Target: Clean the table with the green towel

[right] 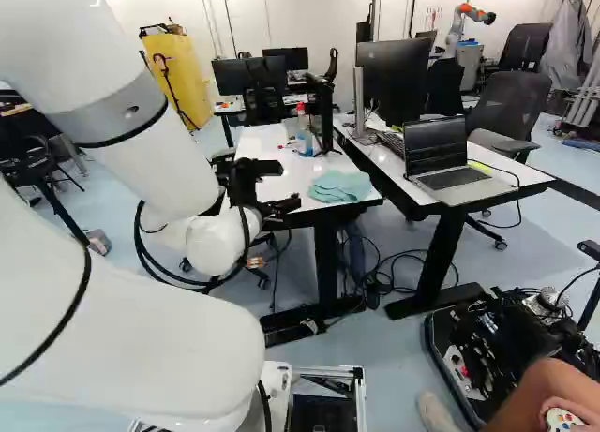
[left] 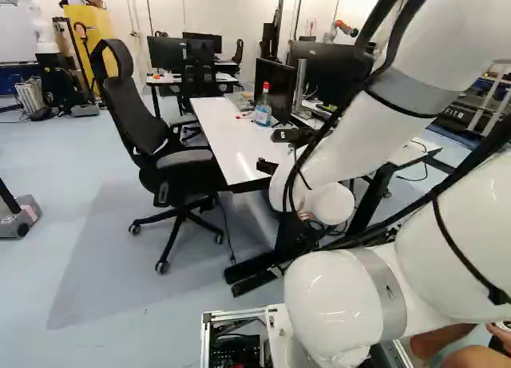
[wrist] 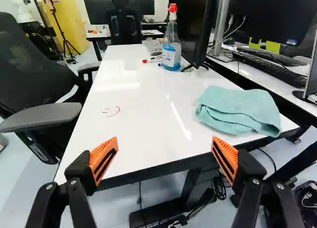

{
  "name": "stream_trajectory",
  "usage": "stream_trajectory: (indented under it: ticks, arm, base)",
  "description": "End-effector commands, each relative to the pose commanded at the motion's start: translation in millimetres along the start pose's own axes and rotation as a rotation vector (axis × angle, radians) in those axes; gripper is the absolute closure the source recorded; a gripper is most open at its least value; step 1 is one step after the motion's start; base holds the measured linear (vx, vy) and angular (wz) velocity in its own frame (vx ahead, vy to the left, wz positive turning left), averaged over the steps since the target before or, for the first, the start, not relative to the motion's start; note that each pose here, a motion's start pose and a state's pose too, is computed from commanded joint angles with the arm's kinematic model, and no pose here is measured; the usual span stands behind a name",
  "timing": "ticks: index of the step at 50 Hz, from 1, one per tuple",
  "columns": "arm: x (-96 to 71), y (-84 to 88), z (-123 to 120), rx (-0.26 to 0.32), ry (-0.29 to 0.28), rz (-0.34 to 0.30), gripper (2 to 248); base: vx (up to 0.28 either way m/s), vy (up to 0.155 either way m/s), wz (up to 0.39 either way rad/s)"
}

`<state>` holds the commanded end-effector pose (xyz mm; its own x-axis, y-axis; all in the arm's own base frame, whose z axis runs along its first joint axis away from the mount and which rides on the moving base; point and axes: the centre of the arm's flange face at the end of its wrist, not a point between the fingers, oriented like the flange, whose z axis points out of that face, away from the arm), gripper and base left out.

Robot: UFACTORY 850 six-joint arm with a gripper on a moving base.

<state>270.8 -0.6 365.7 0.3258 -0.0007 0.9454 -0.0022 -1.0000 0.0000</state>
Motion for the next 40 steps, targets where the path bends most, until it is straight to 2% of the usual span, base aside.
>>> stream_trajectory:
  ticks: [29,40]
  arm:
    - [6.3,11.6,12.0,-0.039,-0.006,0.013,3]
    - [15.0,16.6,13.7,-0.054,0.017,0.018,3]
  base:
    - [0.0,0.0,0.0]
    - [0.0,0.0,0.0]
